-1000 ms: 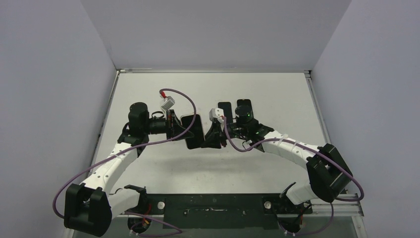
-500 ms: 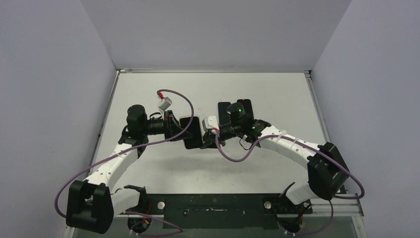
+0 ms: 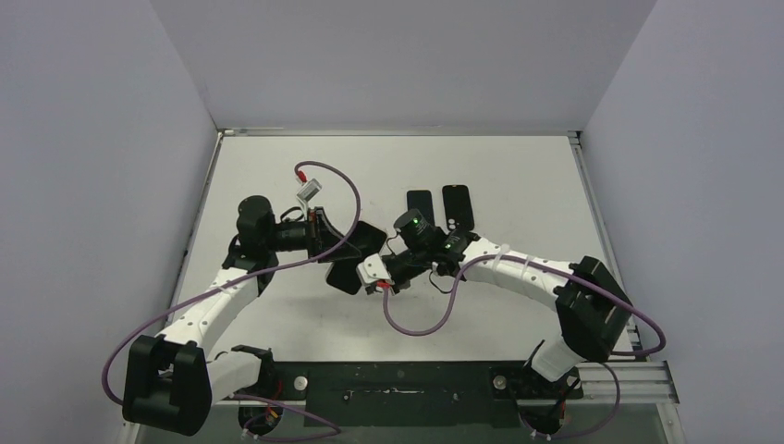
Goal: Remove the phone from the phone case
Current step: Remove the phone case from the phone.
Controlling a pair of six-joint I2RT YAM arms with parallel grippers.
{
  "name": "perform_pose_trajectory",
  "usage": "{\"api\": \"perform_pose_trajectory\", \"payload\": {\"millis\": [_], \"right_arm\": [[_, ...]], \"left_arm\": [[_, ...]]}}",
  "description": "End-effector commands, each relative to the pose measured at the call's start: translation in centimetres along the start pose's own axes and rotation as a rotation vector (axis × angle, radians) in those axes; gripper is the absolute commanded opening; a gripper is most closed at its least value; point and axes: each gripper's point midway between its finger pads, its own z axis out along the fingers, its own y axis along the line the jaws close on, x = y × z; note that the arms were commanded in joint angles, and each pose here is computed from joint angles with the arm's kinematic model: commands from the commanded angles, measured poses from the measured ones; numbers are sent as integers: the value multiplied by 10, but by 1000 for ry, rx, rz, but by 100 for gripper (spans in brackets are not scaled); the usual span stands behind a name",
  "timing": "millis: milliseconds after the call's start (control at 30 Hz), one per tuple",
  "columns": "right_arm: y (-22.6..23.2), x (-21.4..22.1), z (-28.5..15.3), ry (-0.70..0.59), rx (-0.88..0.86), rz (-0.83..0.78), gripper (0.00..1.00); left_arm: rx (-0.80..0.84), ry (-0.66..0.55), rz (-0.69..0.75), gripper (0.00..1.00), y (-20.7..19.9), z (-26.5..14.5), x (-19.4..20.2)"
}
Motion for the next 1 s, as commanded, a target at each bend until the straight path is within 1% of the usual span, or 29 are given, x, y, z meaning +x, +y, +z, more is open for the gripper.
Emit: {"api": "perform_pose_trajectory", "payload": {"millis": [0, 100, 167, 267, 300, 333, 400, 500, 567, 633, 800, 867, 967], "right_arm": [[-24, -16, -12, -43, 121, -93, 0], [-27, -20, -26, -123, 184, -15, 7], [-30, -24, -38, -196, 235, 44, 16], [-29, -26, -53, -260, 317, 109, 38], [-29, -25, -55, -268, 343, 132, 47], [-27, -26, -57, -280, 357, 160, 53], [-25, -28, -61, -314, 392, 215, 59], [-25, -36, -67, -406, 453, 324, 63], [-29, -47, -76, -500, 511, 361, 64], [-29, -51, -81, -568, 541, 417, 64], [-28, -53, -76, -645, 555, 510, 63], [-29, -52, -72, -660, 549, 541, 62], [-29, -60, -70, -717, 526, 557, 60]], "left_arm": [[30, -38, 82, 0, -19, 0, -19], [15, -56, 98, 0, -18, -1, -20], [2, -72, 105, 0, -17, -2, -22], [-24, -117, 107, 0, -15, -3, -26], [-29, -138, 98, 0, -15, -3, -28], [-29, -163, 93, 0, -15, -3, -30], [-25, -215, 64, 0, -16, -4, -32], [-38, -302, 20, 0, -13, -7, -36], [-50, -370, -30, 0, -10, -9, -41], [-45, -424, -70, 0, -9, -12, -43], [-15, -516, -145, 0, -10, -17, -47], [0, -536, -162, 0, -12, -18, -47], [18, -558, -179, 0, -16, -19, -48]]}}
